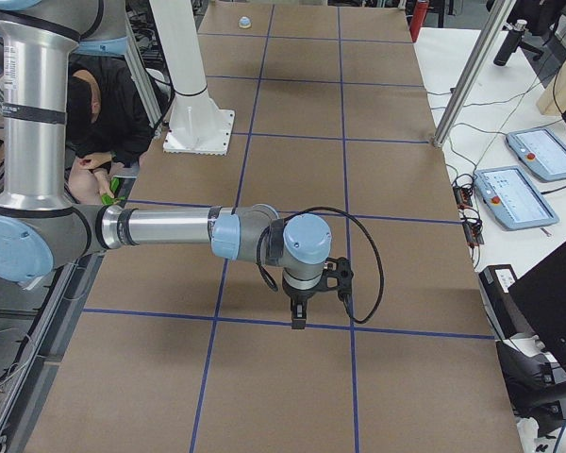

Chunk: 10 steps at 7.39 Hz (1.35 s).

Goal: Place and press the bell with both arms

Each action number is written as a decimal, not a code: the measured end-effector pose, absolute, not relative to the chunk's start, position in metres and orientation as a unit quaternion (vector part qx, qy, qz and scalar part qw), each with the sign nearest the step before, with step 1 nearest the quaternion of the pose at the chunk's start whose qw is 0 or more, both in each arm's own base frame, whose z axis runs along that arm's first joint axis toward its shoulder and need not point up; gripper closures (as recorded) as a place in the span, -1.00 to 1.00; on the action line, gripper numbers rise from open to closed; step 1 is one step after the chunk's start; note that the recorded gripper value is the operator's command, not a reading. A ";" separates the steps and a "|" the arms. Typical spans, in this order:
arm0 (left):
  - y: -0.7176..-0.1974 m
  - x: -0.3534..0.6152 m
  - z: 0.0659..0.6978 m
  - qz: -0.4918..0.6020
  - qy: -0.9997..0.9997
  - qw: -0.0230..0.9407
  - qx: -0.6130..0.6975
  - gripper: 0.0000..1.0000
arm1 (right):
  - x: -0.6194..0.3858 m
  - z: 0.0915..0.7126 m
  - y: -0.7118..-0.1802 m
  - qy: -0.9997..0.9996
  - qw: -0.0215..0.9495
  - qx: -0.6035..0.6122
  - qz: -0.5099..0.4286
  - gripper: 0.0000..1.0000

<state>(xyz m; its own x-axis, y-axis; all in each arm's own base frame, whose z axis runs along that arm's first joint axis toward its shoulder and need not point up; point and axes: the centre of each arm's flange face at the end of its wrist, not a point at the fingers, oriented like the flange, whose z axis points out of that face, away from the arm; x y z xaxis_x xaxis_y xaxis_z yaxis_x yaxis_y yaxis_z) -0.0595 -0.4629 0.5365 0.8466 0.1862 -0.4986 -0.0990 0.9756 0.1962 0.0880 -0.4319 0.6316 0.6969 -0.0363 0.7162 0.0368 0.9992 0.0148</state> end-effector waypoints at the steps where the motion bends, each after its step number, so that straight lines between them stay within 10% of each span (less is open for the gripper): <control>1: -0.455 -0.057 0.505 0.058 0.258 0.961 0.083 -1.00 | 0.088 0.630 -0.432 -0.389 0.921 0.001 -0.020 -1.00; 10: -0.331 0.170 0.358 -0.267 0.103 0.958 0.020 -1.00 | 0.089 0.627 -0.436 -0.384 0.923 0.005 -0.023 -1.00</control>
<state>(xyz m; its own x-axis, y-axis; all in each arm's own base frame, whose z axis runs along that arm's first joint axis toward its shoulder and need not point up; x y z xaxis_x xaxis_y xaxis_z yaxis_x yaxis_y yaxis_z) 0.1696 -0.3310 0.3582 0.8358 -0.5084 -0.2074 0.5165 0.8561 -0.0173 0.0889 -0.4358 0.6274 0.7043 -0.0459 0.7084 0.0386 0.9989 0.0263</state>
